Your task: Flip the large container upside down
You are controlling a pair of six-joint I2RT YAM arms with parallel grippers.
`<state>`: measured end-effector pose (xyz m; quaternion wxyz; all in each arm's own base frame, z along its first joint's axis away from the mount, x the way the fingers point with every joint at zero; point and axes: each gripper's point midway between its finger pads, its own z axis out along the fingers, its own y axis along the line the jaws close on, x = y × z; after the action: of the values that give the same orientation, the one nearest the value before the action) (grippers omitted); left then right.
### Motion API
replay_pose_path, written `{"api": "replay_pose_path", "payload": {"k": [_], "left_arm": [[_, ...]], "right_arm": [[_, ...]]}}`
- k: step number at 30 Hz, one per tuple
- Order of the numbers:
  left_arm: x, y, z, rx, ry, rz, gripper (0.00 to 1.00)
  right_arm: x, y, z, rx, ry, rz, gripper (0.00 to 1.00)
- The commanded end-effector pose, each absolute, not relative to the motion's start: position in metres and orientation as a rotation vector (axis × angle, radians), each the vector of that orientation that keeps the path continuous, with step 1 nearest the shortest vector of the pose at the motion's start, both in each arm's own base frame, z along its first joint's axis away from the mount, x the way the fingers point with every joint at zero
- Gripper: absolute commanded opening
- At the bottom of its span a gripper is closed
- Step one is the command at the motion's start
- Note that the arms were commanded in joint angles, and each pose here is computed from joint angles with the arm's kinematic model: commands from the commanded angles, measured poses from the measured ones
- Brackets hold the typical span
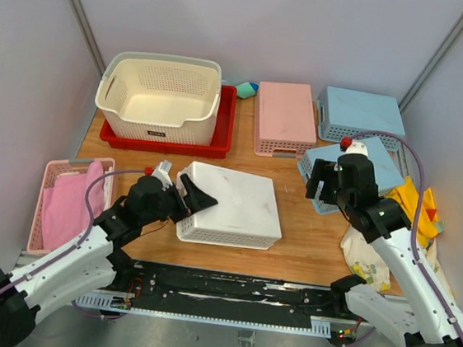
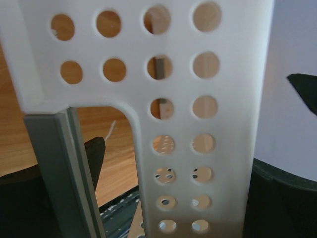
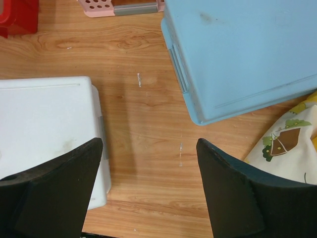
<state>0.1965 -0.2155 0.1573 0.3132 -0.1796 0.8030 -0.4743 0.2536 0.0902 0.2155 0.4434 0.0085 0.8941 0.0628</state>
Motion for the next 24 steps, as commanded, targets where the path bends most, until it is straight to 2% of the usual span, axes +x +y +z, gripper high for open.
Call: {"api": "replay_pose_path", "payload": {"k": [1,12,17,21,24], "left_arm": [[0.192,-0.191,0.113,-0.312,2.333,-0.906,0.99],[0.204,-0.194,0.111,-0.086,2.389,-0.768,0.99],[0.202,-0.228,0.132,0.039,2.348,-0.912,0.99],[0.193,-0.262,0.177,0.164,2.189,-1.148,0.99],[0.187,-0.267,0.204,0.213,2.106,-1.229,0.99]], "right_arm": [[0.255,0.101,0.212,0.007,2.22,0.22,0.79],[0.257,0.102,0.21,-0.005,2.231,0.212,0.79],[0.261,0.104,0.214,-0.008,2.23,0.211,0.79],[0.264,0.103,0.219,-0.008,2.217,0.202,0.79],[0.265,0.1,0.223,-0.003,2.205,0.185,0.79]]}}
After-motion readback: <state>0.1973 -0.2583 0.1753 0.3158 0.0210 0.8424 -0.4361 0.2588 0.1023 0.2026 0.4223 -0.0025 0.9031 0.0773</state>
